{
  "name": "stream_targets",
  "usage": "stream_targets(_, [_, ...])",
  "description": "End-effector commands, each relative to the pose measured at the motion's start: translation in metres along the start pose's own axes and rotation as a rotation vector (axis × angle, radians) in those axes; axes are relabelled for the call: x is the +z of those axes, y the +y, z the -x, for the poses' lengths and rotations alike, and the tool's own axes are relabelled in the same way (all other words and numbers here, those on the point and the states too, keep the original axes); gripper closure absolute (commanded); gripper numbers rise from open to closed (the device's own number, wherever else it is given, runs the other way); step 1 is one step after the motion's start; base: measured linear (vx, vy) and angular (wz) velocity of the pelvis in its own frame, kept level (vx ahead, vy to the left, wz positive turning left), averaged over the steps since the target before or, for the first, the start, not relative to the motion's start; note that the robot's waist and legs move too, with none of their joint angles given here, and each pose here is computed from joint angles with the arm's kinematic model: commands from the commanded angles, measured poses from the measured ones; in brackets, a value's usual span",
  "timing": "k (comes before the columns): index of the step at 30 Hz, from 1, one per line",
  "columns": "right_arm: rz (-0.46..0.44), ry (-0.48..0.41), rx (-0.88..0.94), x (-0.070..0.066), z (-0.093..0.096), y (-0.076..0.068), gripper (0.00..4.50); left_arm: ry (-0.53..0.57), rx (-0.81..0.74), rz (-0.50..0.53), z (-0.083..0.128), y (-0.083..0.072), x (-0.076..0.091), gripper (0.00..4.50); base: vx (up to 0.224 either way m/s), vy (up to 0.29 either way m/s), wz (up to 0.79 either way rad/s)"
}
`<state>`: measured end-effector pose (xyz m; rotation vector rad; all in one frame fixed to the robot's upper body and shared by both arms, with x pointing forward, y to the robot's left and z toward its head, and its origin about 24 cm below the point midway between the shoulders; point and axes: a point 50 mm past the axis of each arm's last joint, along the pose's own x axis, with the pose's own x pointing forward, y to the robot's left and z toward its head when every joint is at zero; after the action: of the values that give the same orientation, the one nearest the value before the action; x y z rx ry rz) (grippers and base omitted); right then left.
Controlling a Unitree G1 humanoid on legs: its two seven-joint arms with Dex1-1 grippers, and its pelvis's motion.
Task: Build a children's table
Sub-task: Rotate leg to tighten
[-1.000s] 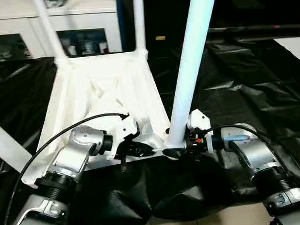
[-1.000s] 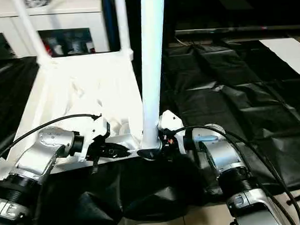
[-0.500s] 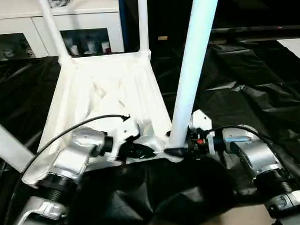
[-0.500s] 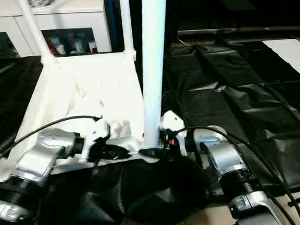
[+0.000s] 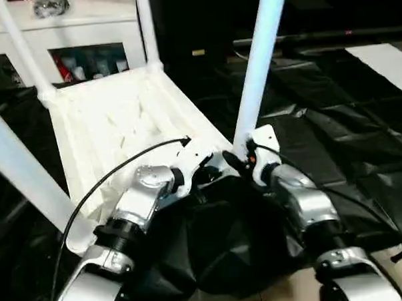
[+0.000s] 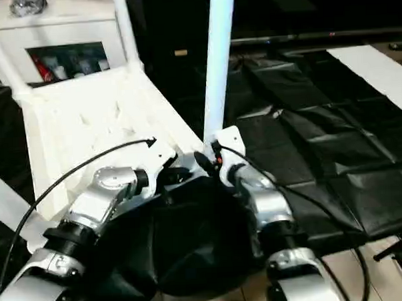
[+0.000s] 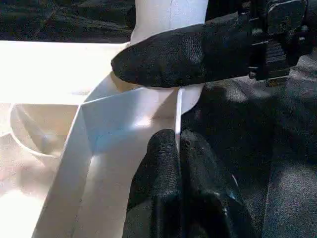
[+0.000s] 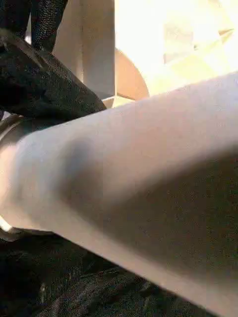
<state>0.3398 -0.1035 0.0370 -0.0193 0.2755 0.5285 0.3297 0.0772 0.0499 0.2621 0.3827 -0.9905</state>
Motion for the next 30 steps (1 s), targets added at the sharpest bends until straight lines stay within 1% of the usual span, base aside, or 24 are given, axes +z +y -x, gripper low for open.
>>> stream_targets(1, [-0.035,-0.035,0.310,0.005,-0.015,0.064,1.14,-0.157,-0.075,-0.072,-0.011,-0.013,0.036,4.50,0.000,0.000,0.00])
stream_targets(2, [-0.034,-0.037,0.316,0.006,-0.014,0.062,1.04,-0.155,-0.078,-0.075,-0.010,-0.012,0.035,4.50,0.000,0.000,0.00])
stream_targets(3, [-0.025,-0.042,0.335,0.006,-0.011,0.059,0.77,-0.150,-0.104,-0.080,-0.007,-0.013,0.032,4.50,0.000,0.000,0.00])
stream_targets(4, [-0.025,-0.042,0.335,0.006,-0.011,0.059,0.77,-0.150,-0.104,-0.080,-0.007,-0.013,0.032,4.50,0.000,0.000,0.00])
stream_targets(6, [-0.001,-0.052,0.397,0.008,-0.004,0.051,0.67,-0.139,-0.164,-0.095,0.001,-0.013,0.026,4.50,0.000,0.000,0.00])
stream_targets(7, [-0.001,-0.052,0.397,0.008,-0.004,0.051,0.61,-0.139,-0.164,-0.095,0.001,-0.013,0.026,4.50,0.000,0.000,0.00])
stream_targets(10, [0.073,-0.040,0.490,0.009,0.006,0.042,0.23,-0.132,-0.235,-0.118,0.010,-0.015,0.021,4.50,0.000,0.000,0.00])
stream_targets(12, [0.121,-0.019,0.559,0.009,0.016,0.033,0.18,-0.123,-0.317,-0.139,0.019,-0.017,0.017,4.50,0.000,0.000,0.00])
stream_targets(13, [0.123,-0.018,0.562,0.009,0.016,0.032,0.10,-0.122,-0.322,-0.141,0.020,-0.017,0.017,4.50,0.000,0.000,0.00])
stream_targets(14, [0.149,-0.005,0.593,0.010,0.021,0.026,0.04,-0.109,-0.370,-0.158,0.025,-0.019,0.014,4.50,0.000,0.000,0.00])
stream_targets(15, [0.177,0.007,0.609,0.011,0.025,0.020,0.04,-0.095,-0.410,-0.174,0.030,-0.019,0.011,4.50,0.000,0.000,0.00])
stream_targets(19, [0.205,0.032,0.641,0.014,0.033,0.009,0.04,-0.078,-0.456,-0.190,0.039,-0.017,0.007,4.50,0.000,0.000,0.00])
stream_targets(20, [0.205,0.032,0.641,0.014,0.033,0.009,0.04,-0.078,-0.456,-0.190,0.039,-0.017,0.007,4.50,0.000,0.000,0.00])
stream_targets(23, [0.250,0.088,0.732,0.011,0.042,0.007,0.04,-0.070,-0.483,-0.191,0.046,-0.017,0.005,4.50,0.000,0.000,0.00])
stream_targets(25, [0.263,0.103,0.754,0.009,0.045,0.006,0.04,-0.069,-0.497,-0.190,0.048,-0.017,0.005,4.50,0.000,0.000,0.00])
stream_targets(27, [0.252,0.112,0.780,0.009,0.048,0.005,0.04,-0.067,-0.515,-0.191,0.051,-0.018,0.003,4.50,0.000,0.000,0.00])
stream_targets(28, [0.261,0.109,0.783,0.009,0.048,0.004,0.32,-0.063,-0.526,-0.194,0.052,-0.019,0.002,4.50,0.000,0.000,0.00])
stream_targets(30, [0.262,0.107,0.784,0.009,0.049,0.003,0.32,-0.055,-0.538,-0.199,0.053,-0.020,0.000,4.50,0.000,0.000,0.00])
